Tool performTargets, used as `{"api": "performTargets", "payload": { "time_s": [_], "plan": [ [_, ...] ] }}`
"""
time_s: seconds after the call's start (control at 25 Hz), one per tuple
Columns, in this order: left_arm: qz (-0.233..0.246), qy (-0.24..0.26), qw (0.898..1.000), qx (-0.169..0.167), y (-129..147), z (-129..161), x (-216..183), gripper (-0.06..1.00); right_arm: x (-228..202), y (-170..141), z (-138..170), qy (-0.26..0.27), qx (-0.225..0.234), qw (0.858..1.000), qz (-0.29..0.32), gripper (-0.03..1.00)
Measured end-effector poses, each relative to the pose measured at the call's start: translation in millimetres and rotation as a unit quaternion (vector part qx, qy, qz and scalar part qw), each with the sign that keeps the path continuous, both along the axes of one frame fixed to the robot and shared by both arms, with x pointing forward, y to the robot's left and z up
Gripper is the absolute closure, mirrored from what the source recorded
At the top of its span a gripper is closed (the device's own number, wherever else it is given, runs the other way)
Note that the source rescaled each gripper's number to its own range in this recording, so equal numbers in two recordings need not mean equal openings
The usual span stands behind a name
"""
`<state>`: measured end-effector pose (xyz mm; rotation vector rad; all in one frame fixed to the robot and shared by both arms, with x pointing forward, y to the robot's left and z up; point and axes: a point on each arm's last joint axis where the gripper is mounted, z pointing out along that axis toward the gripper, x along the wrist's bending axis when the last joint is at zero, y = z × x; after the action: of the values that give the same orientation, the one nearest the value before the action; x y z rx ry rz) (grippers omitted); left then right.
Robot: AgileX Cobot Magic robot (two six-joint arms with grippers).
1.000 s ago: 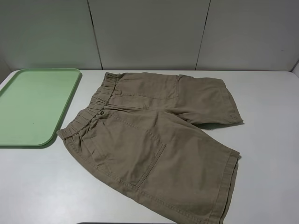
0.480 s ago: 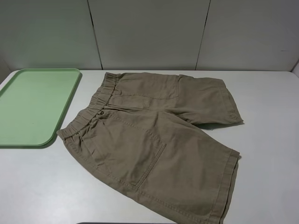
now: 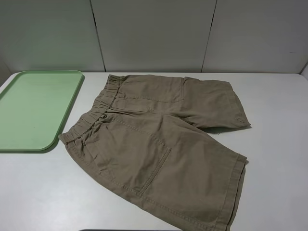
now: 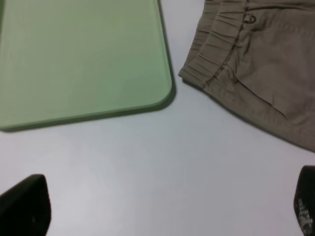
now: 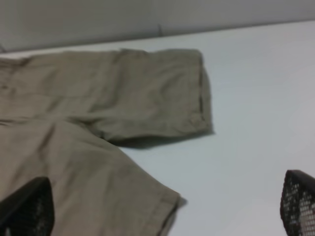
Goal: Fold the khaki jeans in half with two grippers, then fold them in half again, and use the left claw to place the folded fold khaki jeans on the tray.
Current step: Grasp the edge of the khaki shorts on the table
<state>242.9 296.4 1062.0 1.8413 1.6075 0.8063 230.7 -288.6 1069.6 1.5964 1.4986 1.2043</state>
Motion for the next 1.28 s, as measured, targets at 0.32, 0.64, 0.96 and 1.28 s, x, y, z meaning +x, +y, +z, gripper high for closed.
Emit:
{"api": "performTargets", "payload": {
  "time_s": [0.32,0.64,0.96,1.28],
  "plan": [
    [-0.09,0.06,0.993,0.053,-1.7,48.7,53.6,-0.03,46.3,5.9,38.3,0.075,-0.042,0.995,0.049,-0.03],
    [-0.277,0.125,0.92,0.246,-24.9,49.2,104.8,-0.03,128.6,28.2,42.9,0.175,-0.093,0.963,0.185,-0.03],
    [-0.406,0.186,0.82,0.357,-75.9,20.4,133.9,0.0,164.3,80.3,4.5,0.25,-0.223,0.873,0.355,-0.03],
    [-0.498,0.224,0.755,0.362,-108.9,-10.3,153.3,0.0,150.1,136.8,-25.4,0.256,-0.343,0.769,0.474,-0.03]
  ]
}}
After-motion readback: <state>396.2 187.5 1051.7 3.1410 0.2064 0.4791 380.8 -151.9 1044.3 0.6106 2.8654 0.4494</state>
